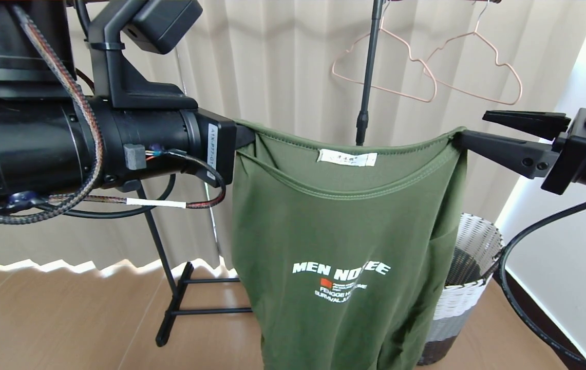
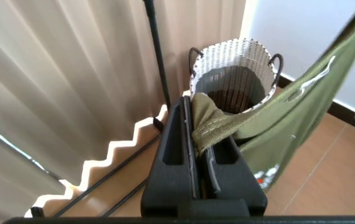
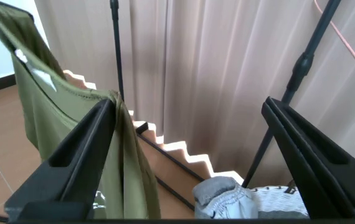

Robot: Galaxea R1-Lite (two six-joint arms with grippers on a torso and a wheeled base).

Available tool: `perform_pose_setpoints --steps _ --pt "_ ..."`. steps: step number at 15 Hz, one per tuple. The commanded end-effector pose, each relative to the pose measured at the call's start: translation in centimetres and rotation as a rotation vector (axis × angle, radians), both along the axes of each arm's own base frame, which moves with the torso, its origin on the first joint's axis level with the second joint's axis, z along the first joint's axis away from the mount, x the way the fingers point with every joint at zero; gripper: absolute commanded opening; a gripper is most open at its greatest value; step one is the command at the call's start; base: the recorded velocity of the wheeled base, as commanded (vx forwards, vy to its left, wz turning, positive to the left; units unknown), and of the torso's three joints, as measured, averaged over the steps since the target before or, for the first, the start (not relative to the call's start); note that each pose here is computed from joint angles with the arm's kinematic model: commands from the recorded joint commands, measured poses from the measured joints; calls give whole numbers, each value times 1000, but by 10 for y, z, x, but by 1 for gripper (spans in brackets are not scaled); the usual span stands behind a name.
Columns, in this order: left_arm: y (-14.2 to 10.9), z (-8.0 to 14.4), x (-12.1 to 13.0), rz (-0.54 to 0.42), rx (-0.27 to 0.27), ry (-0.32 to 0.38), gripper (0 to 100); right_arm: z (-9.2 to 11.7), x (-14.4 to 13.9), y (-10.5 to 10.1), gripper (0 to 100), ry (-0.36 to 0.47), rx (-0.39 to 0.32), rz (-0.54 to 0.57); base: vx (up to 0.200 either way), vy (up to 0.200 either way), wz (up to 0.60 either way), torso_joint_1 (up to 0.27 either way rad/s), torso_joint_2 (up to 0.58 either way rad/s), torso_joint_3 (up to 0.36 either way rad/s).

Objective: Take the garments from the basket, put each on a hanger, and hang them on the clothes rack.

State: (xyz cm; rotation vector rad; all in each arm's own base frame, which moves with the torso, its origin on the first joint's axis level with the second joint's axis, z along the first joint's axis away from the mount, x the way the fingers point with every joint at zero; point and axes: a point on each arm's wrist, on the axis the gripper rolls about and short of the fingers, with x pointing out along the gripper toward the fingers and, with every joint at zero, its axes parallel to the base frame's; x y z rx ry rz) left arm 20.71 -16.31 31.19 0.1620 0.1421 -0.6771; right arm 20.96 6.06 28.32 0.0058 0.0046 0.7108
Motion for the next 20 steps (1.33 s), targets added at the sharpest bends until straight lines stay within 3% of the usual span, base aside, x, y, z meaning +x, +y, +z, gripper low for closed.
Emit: perform_pose_setpoints --steps 1,8,10,12,15,16,18,20 --pt "9 -2 10 47 4 5 0 3 -17 -4 100 -26 7 2 0 0 0 0 0 0" --pt "23 -17 48 171 -11 5 0 -2 -33 -8 100 -26 7 2 0 0 0 0 0 0" --pt "33 -19 37 187 -14 15 0 -10 -33 -19 100 -19 -22 -62 0 0 0 0 0 0" --pt "49 -21 12 192 -16 12 0 -7 -40 -40 100 -84 -76 -179 0 0 0 0 0 0" --pt "67 -36 -5 227 6 42 0 -18 -44 -46 100 -61 -94 -285 0 0 0 0 0 0" --pt "83 -48 -10 282 17 56 0 -33 -44 -49 100 -35 -152 -393 0 0 0 0 0 0" --pt "91 -59 -18 304 3 41 0 -50 -45 -51 100 -12 -252 -499 0 0 0 0 0 0" --pt "94 -60 -26 306 -8 26 0 -48 -45 -52 100 -22 -257 -513 0 0 0 0 0 0"
